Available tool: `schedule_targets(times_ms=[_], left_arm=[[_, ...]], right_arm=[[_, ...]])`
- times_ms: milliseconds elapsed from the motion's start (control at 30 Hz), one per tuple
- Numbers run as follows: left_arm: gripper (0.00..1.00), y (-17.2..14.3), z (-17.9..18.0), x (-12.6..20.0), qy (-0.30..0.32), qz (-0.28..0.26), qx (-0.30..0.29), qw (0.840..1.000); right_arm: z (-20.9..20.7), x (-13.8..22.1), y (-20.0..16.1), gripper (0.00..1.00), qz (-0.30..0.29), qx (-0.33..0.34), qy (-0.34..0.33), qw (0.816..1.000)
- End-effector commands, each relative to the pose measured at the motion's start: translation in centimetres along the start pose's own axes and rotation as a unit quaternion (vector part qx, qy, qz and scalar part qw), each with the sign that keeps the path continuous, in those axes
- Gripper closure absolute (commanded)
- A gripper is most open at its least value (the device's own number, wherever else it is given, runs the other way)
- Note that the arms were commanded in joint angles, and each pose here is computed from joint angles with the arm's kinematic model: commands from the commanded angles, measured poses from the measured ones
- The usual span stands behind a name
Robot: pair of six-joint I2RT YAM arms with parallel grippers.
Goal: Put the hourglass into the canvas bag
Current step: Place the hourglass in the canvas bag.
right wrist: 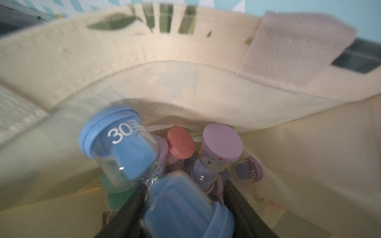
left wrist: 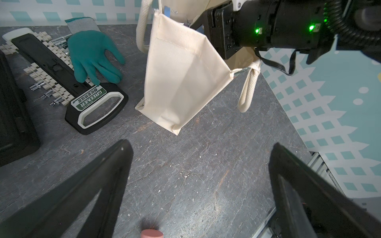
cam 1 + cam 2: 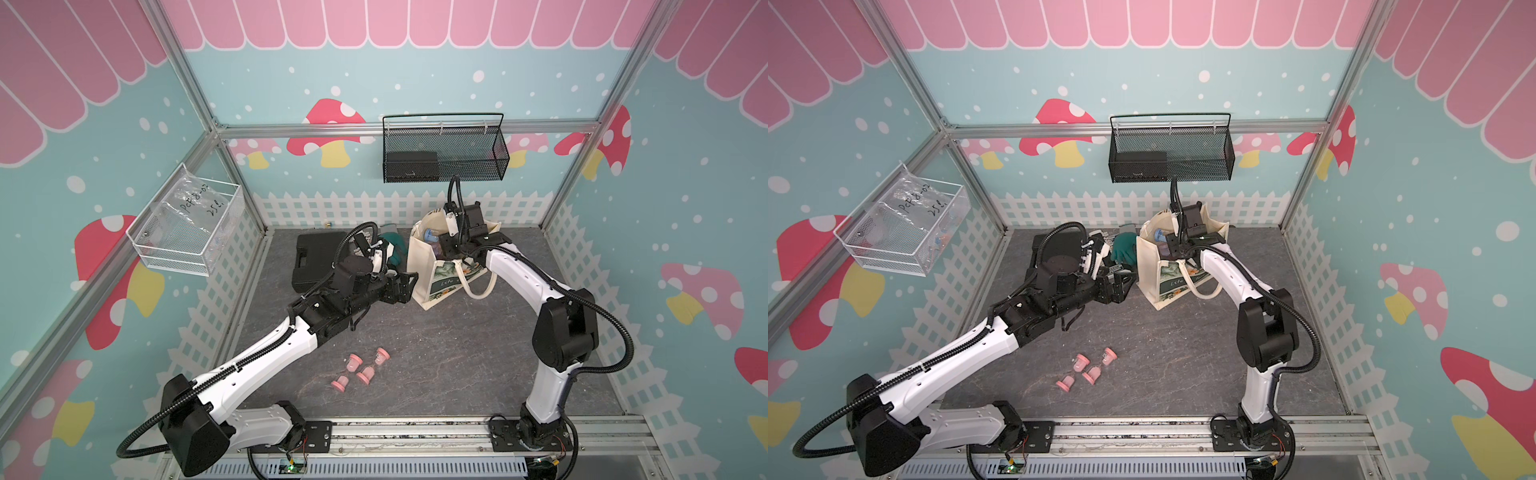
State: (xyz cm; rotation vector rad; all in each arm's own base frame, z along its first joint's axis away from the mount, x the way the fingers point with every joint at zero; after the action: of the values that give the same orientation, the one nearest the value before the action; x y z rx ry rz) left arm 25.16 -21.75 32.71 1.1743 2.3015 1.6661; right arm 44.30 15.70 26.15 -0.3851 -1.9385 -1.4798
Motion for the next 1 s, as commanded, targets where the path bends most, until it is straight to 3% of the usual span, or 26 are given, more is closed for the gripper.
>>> schedule_targets(times_ms=[0, 300, 667, 967], left_arm=[[0.01, 1.0, -0.2, 0.4, -0.007, -0.019, 0.006, 1.000], [0.00, 1.1, -0.3, 0.5, -0.006, -0.022, 0.006, 1.000], [0.01, 1.2, 0.2, 1.3, 0.007, -0.031, 0.006, 0.999], [0.01, 0.5, 1.5, 2.4, 0.034, -0.030, 0.011, 0.999]], right_arm=[[-0.2, -0.3, -0.2, 0.40, 0.010, 0.009, -0.005, 1.000], [-0.1, 1.0, 0.8, 0.26, -0.016, 0.010, 0.006, 1.000], [0.5, 9.0, 3.9, 0.22, -0.122, 0.002, 0.077, 0.990], [2.8, 15.0, 3.8, 0.21, -0.205, 0.011, 0.158, 0.966]])
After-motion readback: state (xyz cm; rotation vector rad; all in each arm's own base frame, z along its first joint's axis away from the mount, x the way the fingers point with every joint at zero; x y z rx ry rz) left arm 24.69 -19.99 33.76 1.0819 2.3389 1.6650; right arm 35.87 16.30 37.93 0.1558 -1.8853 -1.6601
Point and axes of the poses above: each gripper's point midway between its finger pads, its own x axis back along the fingers, its own z axis along the line the jaws close on, y = z × x, the point moved 9 cm from there along x, back along the fingers, and after that the axes turned 2 degrees about x, right-handed, at the moved point
